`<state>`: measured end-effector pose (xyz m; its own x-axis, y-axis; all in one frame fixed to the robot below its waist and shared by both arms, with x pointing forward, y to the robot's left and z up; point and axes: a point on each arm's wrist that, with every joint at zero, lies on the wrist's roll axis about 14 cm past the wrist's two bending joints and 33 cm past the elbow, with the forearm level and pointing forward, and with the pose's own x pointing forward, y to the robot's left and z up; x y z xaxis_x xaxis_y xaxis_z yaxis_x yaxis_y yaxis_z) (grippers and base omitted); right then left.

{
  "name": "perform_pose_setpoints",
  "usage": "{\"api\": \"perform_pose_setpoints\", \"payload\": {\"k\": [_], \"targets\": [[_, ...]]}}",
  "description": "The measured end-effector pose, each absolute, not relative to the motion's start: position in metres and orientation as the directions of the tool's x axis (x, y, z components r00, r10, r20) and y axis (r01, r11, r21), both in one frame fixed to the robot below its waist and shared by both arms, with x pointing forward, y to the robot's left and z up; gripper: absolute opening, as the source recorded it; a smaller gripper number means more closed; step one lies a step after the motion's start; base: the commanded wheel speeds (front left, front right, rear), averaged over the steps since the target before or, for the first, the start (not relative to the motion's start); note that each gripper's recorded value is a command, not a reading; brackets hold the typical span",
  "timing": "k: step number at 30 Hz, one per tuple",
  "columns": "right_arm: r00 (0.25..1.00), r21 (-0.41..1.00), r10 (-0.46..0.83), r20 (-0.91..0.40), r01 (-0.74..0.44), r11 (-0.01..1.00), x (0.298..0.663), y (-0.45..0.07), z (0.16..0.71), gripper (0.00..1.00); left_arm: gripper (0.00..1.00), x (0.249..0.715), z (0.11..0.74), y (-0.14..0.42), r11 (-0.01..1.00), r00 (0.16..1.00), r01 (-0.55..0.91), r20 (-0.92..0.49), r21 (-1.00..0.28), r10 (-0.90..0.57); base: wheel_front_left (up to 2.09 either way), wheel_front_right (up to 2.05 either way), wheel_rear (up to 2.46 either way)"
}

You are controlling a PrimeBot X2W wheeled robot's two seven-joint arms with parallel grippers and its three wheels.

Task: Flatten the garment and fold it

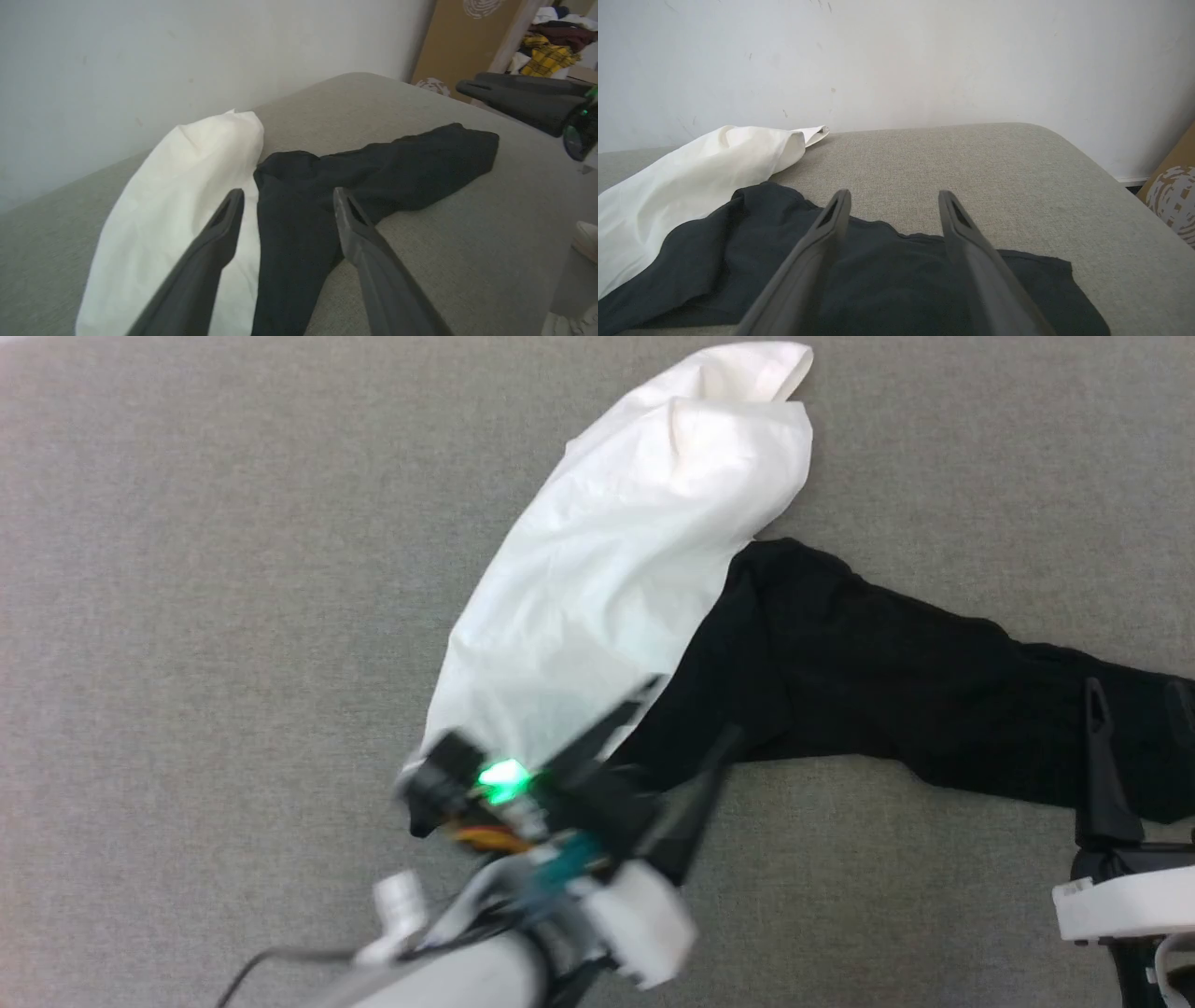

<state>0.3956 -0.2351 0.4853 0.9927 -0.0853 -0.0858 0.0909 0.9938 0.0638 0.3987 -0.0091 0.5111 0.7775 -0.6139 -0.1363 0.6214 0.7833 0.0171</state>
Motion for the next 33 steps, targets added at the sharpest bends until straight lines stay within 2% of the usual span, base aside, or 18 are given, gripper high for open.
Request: {"api": "perform_pose_setpoints", "payload": {"k": [5, 9, 30, 31, 32, 33], "targets": [[0.992, 0.063, -0.083, -0.092, 0.089, 0.994, 0.399, -0.235, 0.482, 1.0, 1.0, 0.403, 0.469, -0.044, 0.675, 0.669, 0.733, -0.261, 0.082, -0.696, 0.0, 0.0, 0.0], [0.989, 0.056, -0.1, -0.107, 0.106, 0.993, 0.398, -0.24, 0.478, 1.0, 1.0, 0.407, 0.446, -0.054, 0.635, 0.627, 0.766, -0.324, 0.095, -0.708, 0.0, 0.0, 0.0], [0.983, 0.052, -0.12, -0.142, 0.128, 0.99, 0.406, -0.251, 0.459, 1.0, 1.0, 0.426, 0.398, -0.071, 0.622, 0.593, 0.78, -0.4, 0.071, -0.699, 0.0, 0.0, 0.0], [0.983, 0.052, -0.12, -0.142, 0.128, 0.99, 0.406, -0.251, 0.459, 1.0, 0.96, 0.426, 0.397, -0.072, 0.62, 0.591, 0.782, -0.4, 0.069, -0.701, 0.0, 0.0, 0.0], [0.982, 0.052, -0.12, -0.143, 0.129, 0.99, 0.406, -0.251, 0.458, 1.0, 0.47, 0.426, 0.397, -0.073, 0.621, 0.591, 0.781, -0.398, 0.065, -0.701, 0.0, 0.0, 0.0], [0.982, 0.052, -0.121, -0.143, 0.129, 0.99, 0.406, -0.251, 0.458, 1.0, 0.17, 0.427, 0.398, -0.074, 0.622, 0.593, 0.78, -0.391, 0.063, -0.704, 0.0, 0.0, 0.0]]}}
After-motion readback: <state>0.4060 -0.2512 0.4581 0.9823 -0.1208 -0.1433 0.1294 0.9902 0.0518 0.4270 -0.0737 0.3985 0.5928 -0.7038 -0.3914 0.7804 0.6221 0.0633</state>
